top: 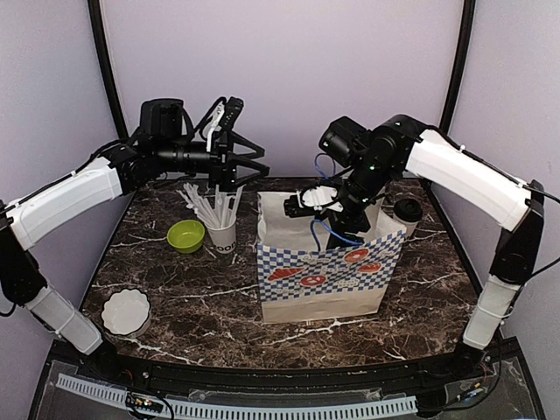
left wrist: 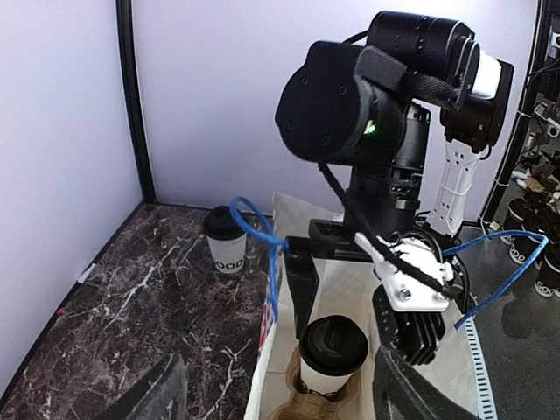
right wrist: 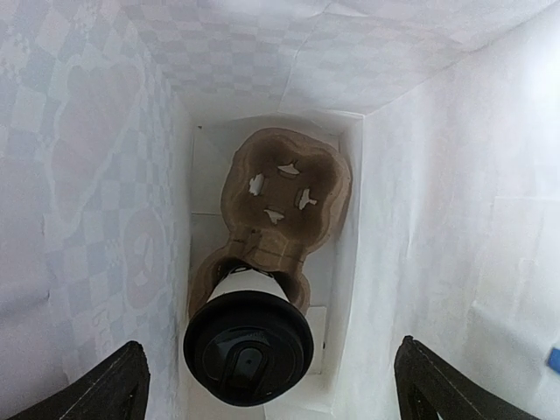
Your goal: Pack the takeout coffee
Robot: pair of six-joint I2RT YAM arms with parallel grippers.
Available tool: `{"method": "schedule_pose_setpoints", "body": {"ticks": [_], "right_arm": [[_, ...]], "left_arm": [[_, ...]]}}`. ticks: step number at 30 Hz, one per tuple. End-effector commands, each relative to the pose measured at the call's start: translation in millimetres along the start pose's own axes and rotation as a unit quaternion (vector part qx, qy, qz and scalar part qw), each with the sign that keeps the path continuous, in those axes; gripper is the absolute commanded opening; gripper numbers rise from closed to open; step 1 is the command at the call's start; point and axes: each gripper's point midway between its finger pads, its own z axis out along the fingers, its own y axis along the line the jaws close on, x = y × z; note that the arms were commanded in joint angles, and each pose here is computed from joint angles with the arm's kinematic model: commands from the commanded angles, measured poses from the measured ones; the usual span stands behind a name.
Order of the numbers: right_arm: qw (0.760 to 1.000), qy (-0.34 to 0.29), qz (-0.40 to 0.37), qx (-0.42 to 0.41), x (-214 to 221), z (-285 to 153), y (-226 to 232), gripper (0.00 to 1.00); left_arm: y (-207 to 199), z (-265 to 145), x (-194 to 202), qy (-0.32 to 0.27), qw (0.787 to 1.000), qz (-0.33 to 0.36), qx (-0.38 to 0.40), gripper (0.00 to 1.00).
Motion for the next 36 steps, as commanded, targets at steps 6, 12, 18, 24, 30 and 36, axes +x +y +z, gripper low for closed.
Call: {"method": "schedule_pose_setpoints", "body": {"ticks": [6,12,18,24,30,36], "right_arm": [[0.994,-0.045,-0.041,0.090,-19,-67,-9,0.98],[0.981,-0.066,-0.049,0.178,-11,-110,-20,0.99],[0.964,-0.067,-0.019,0.255,27,-162,-33,0.99],[0.938,-0.037,0.062,0.339,101,-188,-54,0.98],[0.906,-0.036,0.154,0.393,149,-207,-74,0.97],[0.885,-0.019,0.205,0.417,180,-207,-96,0.96]], "left_arm": [[2,42,8,0.033,0.995,-0.063,0.075,0.70],[-9,80,19,0.081,0.992,-0.040,0.083,0.69],[-1,108,44,0.129,0.988,-0.043,0.068,0.58],[-11,120,43,0.122,0.986,-0.041,0.108,0.36],[-12,123,29,0.105,0.987,-0.024,0.115,0.04],[-28,110,-5,0.076,0.989,-0.009,0.124,0.00]]}}
